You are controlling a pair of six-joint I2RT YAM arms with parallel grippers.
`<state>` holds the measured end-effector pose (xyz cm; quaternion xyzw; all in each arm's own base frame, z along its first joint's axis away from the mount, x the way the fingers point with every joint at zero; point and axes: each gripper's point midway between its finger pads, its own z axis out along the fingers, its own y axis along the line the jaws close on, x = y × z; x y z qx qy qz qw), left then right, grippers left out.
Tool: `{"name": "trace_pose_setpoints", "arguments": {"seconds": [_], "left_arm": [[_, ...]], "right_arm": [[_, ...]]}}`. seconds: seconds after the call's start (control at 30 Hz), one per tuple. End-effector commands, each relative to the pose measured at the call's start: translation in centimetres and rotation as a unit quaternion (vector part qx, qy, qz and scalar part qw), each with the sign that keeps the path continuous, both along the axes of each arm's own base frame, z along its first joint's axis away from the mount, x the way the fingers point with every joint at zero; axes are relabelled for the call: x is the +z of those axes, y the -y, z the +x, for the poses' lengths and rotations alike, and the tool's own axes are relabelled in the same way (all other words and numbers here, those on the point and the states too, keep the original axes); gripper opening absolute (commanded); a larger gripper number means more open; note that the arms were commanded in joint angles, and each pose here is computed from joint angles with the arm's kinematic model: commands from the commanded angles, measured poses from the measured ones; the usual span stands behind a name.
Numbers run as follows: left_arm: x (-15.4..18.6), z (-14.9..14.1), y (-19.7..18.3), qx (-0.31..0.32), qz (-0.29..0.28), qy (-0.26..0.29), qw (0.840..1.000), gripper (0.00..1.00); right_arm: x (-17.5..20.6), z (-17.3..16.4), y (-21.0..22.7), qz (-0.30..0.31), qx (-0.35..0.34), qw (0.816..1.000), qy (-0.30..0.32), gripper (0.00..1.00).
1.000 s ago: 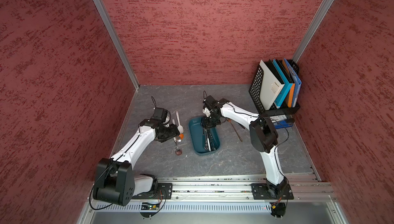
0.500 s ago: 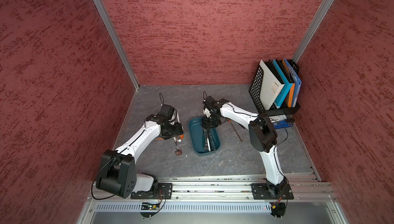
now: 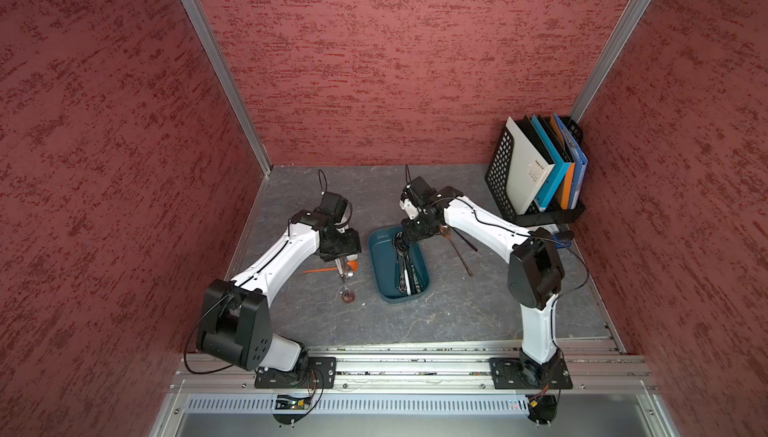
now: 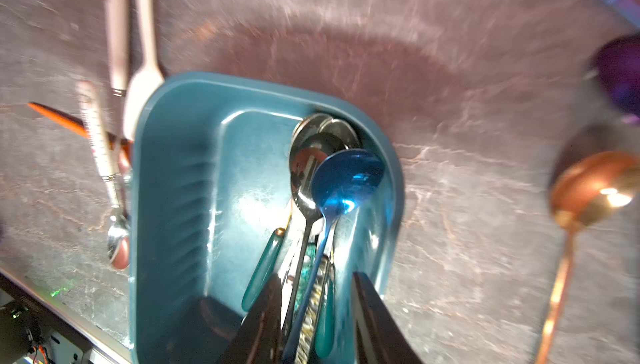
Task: Put the spoon into the storage box
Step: Place the spoon in the storage box.
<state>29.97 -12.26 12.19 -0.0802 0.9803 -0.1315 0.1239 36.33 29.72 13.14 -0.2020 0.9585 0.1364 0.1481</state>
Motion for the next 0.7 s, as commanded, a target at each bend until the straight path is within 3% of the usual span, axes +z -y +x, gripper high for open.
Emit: {"name": "trace_pose_setpoints", "arguments": {"seconds": [0.0, 0.4, 0.67], "left_arm": [[0.8, 0.5, 0.2, -0.005, 0.014, 0.005, 1.000, 0.68], [1.2, 1.0, 1.4, -0.022, 0.029, -0.001, 0.999, 0.69], [1.1, 1.3, 2.0, -0.029, 0.035, -0.008, 0.999, 0.69]], "right_arm": [[1.0, 1.0, 3.3, -0.052, 0.008, 0.998, 0.041, 0.37], [-4.4, 3.6, 11.9, -0.109, -0.020, 0.994, 0.001, 0.36], [-7.7, 4.5, 13.4, -0.125, -0.015, 0.992, -0.017, 0.34]]}}
